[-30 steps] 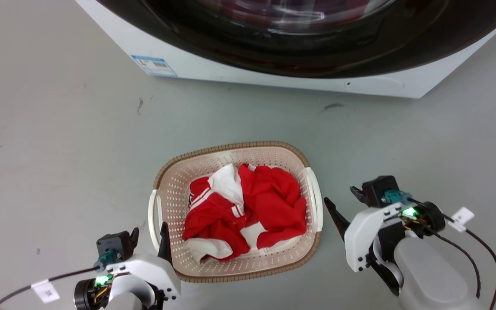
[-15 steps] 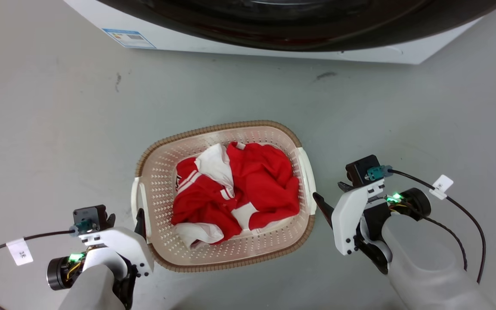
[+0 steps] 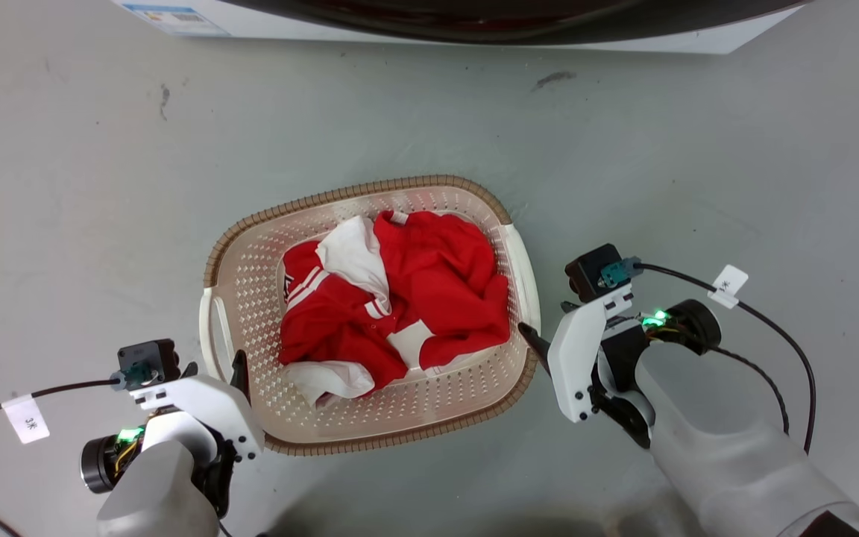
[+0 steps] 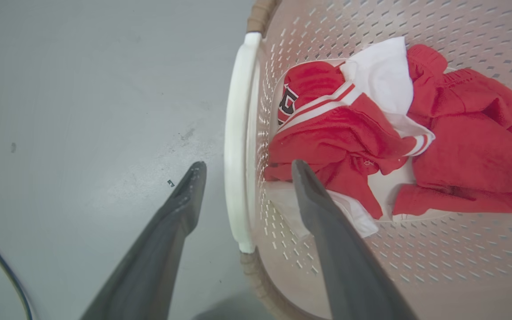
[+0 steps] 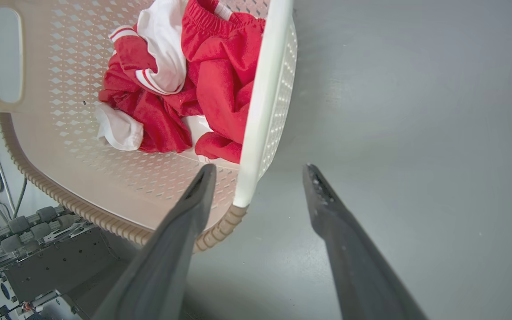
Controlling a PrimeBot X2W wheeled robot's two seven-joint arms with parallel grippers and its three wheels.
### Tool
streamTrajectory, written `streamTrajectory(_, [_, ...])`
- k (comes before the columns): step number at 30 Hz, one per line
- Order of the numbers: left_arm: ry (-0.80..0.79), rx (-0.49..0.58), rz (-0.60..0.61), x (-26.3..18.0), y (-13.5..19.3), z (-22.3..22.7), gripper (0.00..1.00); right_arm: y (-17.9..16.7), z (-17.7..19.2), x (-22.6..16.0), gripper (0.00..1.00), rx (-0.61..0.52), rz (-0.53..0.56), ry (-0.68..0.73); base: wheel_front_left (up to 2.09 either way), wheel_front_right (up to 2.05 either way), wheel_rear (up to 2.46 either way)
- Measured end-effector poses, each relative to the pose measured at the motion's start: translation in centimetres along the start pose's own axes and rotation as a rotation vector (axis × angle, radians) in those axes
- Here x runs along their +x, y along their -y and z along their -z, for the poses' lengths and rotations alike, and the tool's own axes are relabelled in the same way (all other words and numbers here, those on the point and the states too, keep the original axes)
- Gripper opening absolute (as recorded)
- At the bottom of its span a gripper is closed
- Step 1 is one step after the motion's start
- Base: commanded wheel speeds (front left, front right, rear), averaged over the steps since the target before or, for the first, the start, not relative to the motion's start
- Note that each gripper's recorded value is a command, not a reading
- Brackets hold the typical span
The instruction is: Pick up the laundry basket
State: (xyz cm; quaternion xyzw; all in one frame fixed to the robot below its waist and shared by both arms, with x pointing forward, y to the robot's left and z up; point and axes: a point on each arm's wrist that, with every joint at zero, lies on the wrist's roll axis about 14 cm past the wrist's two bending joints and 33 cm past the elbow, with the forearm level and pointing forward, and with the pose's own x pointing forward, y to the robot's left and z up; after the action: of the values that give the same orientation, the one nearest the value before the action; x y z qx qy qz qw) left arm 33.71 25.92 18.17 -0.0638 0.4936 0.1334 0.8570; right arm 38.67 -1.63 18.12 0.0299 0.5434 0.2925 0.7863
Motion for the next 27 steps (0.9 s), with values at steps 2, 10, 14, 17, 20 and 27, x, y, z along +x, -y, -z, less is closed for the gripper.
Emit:
streamTrajectory(2, [-0.005,-0.002,0.001,0.3,0.1,0.1,1.0,0.1,0.1,0.4,1.0,-0.005,-0.003,-0.011,0.0,0.0,0.0])
streamTrajectory(10, [-0.011,-0.009,-0.002,1.2,0.3,0.2,1.0,0.5,0.6,1.9,1.0,-0.043,-0.011,-0.067,0.0,0.0,0.0])
streamTrajectory(14, [-0.024,-0.008,-0.009,1.4,0.1,0.6,1.0,0.4,1.1,2.4,1.0,-0.058,-0.019,-0.094,0.0,0.0,0.0])
streamTrajectory(17, [-0.037,-0.017,-0.007,1.4,0.2,1.1,1.0,0.3,1.7,2.6,1.0,-0.056,-0.025,-0.122,0.0,0.0,0.0])
streamTrajectory(20, [-0.048,-0.02,-0.007,1.5,0.2,1.5,1.0,0.0,2.2,2.9,1.0,-0.057,-0.034,-0.138,0.0,0.0,0.0])
streamTrajectory(27, [-0.07,-0.031,-0.008,1.5,0.3,2.2,0.0,-0.8,3.1,3.3,0.0,-0.035,-0.06,-0.177,0.0,0.0,0.0])
